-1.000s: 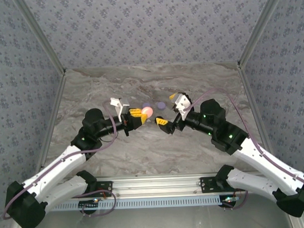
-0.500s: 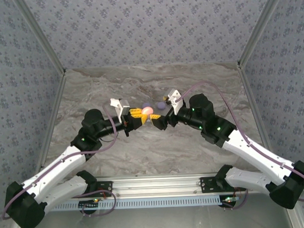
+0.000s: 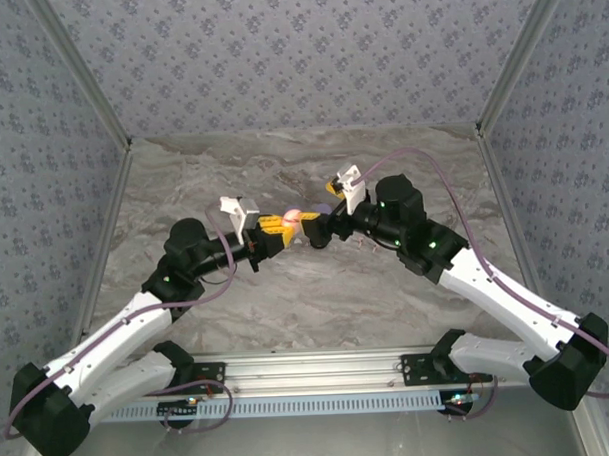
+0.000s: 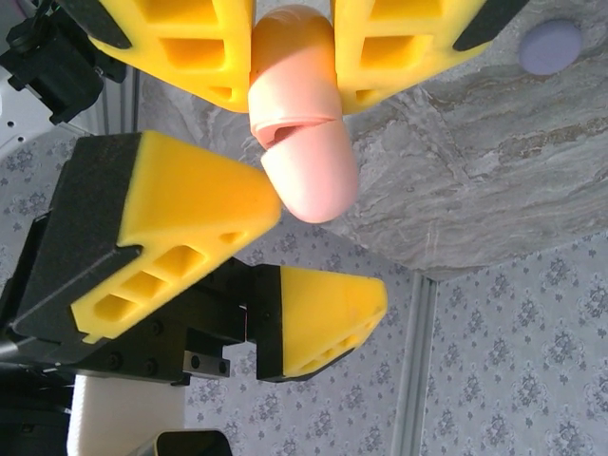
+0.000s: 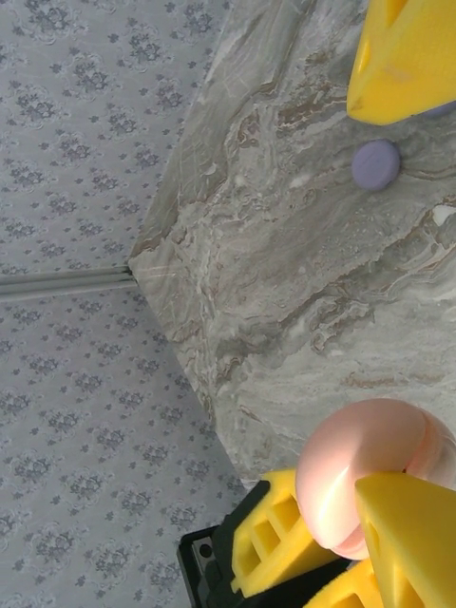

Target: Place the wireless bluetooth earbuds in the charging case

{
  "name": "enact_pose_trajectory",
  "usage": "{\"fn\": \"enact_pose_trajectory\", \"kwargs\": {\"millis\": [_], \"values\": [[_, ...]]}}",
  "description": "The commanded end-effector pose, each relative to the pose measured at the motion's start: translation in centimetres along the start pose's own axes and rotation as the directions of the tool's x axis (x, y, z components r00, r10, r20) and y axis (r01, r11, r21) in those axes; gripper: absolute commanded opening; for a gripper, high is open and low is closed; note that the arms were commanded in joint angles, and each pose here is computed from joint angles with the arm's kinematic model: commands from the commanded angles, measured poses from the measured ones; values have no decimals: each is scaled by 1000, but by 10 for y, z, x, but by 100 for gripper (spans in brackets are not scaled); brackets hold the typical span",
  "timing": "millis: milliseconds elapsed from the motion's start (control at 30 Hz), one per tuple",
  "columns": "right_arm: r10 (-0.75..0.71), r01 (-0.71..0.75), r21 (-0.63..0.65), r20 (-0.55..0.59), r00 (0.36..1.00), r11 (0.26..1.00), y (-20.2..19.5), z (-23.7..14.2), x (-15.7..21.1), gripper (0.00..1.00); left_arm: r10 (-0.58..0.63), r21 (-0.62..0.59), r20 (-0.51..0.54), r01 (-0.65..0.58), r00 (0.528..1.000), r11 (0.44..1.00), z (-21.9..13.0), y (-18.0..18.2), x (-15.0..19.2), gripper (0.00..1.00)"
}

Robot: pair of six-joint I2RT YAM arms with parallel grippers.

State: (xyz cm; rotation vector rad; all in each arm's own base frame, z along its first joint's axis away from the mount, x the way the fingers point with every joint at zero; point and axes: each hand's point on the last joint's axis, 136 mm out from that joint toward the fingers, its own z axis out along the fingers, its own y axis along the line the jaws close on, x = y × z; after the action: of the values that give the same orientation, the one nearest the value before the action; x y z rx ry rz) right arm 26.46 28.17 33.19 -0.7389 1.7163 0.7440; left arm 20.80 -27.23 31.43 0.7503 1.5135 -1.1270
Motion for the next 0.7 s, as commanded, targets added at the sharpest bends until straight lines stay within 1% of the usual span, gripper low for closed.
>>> {"fn": "enact_pose_trajectory", "kwargs": {"millis": [0, 267, 433, 500, 533, 567, 600, 667], "values": [[42, -42, 11, 11, 999, 999, -5, 1, -12, 96, 53, 56, 53, -56, 997, 997, -3, -16, -18, 0], [60, -60, 6, -32, 998, 998, -6, 6, -12, 96, 58, 49, 53, -61, 997, 997, -2, -15, -19, 0], [100, -99, 33, -11, 995, 995, -13, -11, -24, 98, 55, 34, 33, -56, 998, 998, -2, -12, -13, 0], [168, -166, 88, -18, 986, 982, -26, -21, -24, 98, 55, 30, 24, -55, 998, 998, -2, -10, -10, 0], [217, -211, 129, -34, 976, 969, -35, -27, -20, 98, 54, 26, 22, -55, 998, 998, -2, -10, -9, 0], [272, -257, 178, -69, 960, 950, -46, -31, -9, 99, 53, 24, 18, -53, 998, 998, -2, -9, -7, 0], [309, -287, 210, -76, 948, 935, -53, -36, -9, 99, 53, 24, 18, -53, 998, 998, -2, -9, -7, 0], [414, -360, 314, -125, 902, 879, -74, -45, 16, 98, 51, 20, 16, -52, 999, 998, -2, -8, -5, 0]]}}
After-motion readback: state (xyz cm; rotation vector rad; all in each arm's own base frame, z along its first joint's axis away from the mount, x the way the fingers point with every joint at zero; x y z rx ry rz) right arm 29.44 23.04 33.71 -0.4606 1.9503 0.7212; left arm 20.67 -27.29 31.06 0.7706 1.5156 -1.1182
